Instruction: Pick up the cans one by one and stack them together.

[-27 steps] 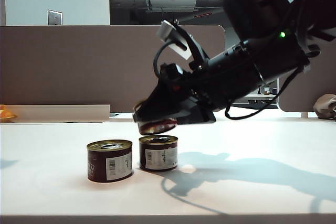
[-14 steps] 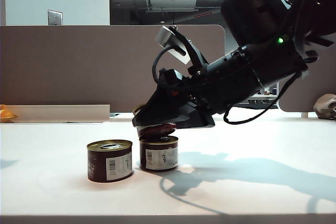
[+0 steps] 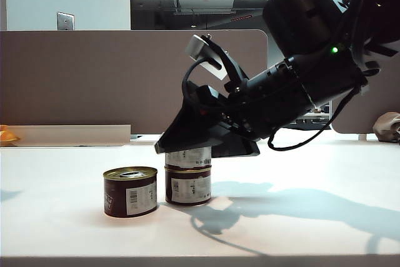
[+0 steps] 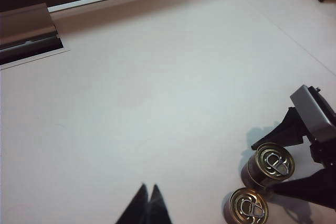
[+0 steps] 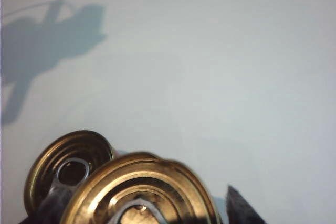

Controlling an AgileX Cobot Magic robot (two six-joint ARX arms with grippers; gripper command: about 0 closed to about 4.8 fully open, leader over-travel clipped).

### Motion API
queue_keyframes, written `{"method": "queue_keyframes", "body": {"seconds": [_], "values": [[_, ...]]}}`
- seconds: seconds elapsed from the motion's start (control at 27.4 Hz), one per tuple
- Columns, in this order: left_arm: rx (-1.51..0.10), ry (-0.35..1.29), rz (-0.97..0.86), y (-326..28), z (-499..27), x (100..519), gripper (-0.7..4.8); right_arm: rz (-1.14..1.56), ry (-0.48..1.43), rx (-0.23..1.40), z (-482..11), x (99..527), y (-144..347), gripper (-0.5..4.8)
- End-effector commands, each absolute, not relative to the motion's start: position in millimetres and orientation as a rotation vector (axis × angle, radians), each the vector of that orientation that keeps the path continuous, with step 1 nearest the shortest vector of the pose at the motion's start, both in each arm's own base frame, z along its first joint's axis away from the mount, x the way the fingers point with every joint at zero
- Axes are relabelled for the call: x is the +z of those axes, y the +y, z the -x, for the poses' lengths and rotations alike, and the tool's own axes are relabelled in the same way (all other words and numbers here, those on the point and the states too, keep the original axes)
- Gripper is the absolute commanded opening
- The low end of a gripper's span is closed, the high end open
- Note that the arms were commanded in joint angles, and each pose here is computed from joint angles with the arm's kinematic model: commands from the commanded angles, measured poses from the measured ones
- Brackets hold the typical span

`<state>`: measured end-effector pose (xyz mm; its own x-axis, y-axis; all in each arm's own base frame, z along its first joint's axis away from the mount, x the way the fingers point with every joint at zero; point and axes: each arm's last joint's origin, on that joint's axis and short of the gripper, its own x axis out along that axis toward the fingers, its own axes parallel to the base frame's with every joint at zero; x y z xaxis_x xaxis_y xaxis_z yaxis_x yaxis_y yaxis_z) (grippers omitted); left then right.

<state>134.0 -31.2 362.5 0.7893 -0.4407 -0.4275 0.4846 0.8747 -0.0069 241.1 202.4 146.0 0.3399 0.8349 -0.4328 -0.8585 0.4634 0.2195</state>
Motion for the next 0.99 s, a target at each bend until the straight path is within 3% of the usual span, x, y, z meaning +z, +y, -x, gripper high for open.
{"method": "queue_keyframes", "body": {"seconds": [0.04,0.15,0.22,0.62,0.69,0.73,0.77,0.8,0.84,0.99], "values": [[-0.499,0.417,-0.111,-30.9,-133.1,365.0,-0.06,0.049,0.517,1.102,-242.0,148.5,203.3,4.01],[-0.498,0.412,-0.111,-30.7,-131.9,365.5,-0.06,0.049,0.514,1.100,-241.8,149.7,203.2,4.02],[-0.498,0.406,-0.112,-30.5,-130.4,366.2,-0.06,0.049,0.498,1.098,-241.2,154.7,202.5,4.32],[-0.521,0.505,-0.097,-32.0,-136.0,349.5,-0.02,0.034,0.448,1.109,-216.3,212.8,183.7,4.15],[-0.566,0.549,-0.080,-35.4,-143.2,341.8,0.43,0.009,0.421,1.107,-208.3,229.2,177.3,2.88],[-0.582,0.573,-0.075,-38.2,-146.9,337.6,0.71,0.005,0.408,1.108,-203.9,236.4,173.9,1.92],[-0.602,0.633,-0.084,-46.2,-156.6,328.5,1.01,0.003,0.384,1.108,-193.2,251.1,165.6,-0.18],[-0.611,0.658,-0.097,-50.4,-161.3,324.3,1.05,0.003,0.376,1.105,-188.0,257.2,161.5,0.02],[-0.648,0.718,-0.128,-62.8,-173.6,313.8,1.26,0.001,0.357,1.106,-176.6,269.1,152.7,-0.01],[-0.652,0.858,-0.226,-93.6,-198.0,284.9,1.27,0.011,0.343,1.034,-147.3,289.7,127.7,-0.01]]}}
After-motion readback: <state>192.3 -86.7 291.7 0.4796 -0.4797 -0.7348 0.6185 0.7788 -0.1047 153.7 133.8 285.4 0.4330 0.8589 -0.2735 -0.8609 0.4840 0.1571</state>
